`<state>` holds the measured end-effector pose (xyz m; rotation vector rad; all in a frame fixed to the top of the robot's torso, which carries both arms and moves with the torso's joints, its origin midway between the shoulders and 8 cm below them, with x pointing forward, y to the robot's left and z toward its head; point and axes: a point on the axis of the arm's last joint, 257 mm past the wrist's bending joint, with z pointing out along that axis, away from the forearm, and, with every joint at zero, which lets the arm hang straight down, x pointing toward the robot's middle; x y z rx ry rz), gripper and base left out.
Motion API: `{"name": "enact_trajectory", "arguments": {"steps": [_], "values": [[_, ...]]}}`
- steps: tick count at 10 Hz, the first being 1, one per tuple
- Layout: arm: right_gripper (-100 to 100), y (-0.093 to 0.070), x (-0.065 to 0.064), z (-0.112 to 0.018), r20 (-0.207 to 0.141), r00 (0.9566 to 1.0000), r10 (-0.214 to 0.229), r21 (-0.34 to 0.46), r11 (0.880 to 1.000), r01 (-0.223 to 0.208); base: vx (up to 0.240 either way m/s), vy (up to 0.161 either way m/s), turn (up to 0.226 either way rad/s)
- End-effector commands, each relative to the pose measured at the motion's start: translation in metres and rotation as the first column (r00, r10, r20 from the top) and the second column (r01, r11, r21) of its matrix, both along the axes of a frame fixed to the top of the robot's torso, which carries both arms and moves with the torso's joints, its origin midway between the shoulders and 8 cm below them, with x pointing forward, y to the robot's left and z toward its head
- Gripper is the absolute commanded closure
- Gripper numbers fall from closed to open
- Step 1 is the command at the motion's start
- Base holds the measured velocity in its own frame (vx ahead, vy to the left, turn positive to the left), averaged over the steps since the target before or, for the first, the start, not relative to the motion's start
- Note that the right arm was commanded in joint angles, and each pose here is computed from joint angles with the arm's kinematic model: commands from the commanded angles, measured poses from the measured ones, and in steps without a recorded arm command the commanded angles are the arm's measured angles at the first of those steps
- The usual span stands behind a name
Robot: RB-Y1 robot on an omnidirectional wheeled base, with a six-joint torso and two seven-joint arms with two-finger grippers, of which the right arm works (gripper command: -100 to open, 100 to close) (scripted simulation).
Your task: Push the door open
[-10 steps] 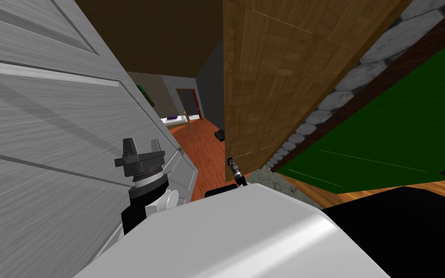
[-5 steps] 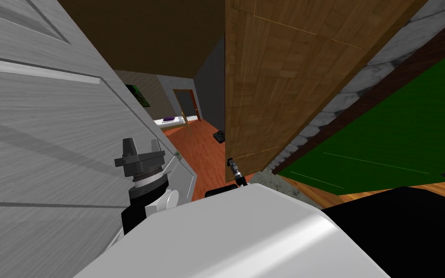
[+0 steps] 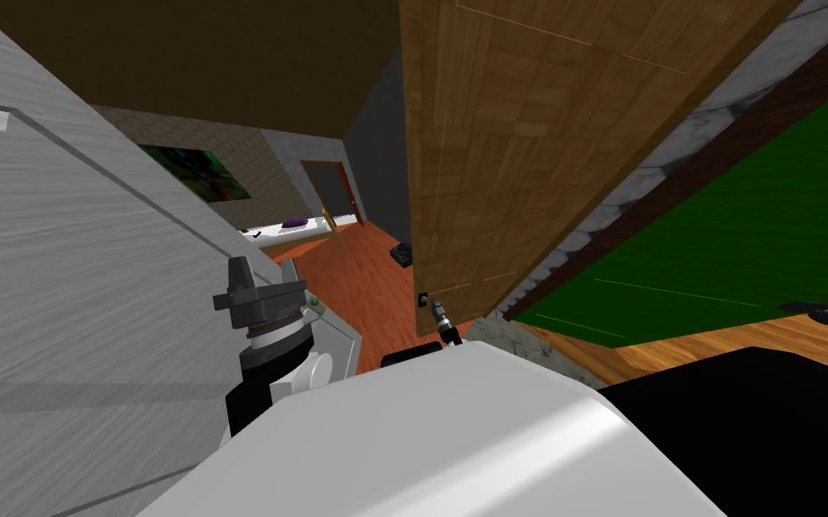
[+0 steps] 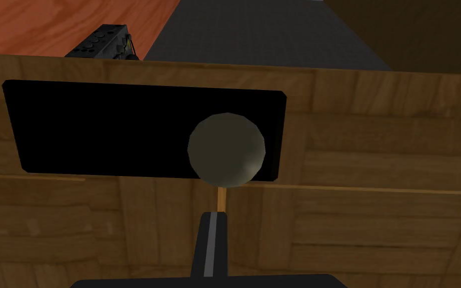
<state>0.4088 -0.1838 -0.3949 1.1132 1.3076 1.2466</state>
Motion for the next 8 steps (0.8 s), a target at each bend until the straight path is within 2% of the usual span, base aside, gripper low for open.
{"name": "enact_trajectory", "arguments": {"steps": [1,5,6,8], "values": [[-100,0.000,-0.001,0.000,-0.004,1.0000,0.000,0.003,1.000,0.000,-0.225,0.030,-0.017],[-100,0.010,-0.005,0.003,-0.008,0.9999,-0.013,0.043,0.999,0.014,-0.256,0.053,-0.054],[-100,0.008,-0.004,0.002,-0.007,0.9999,-0.011,0.034,0.999,0.011,-0.120,0.031,-0.014],[-100,0.001,-0.003,0.001,-0.004,0.9999,-0.014,0.023,1.000,0.015,0.143,0.039,0.027]]}}
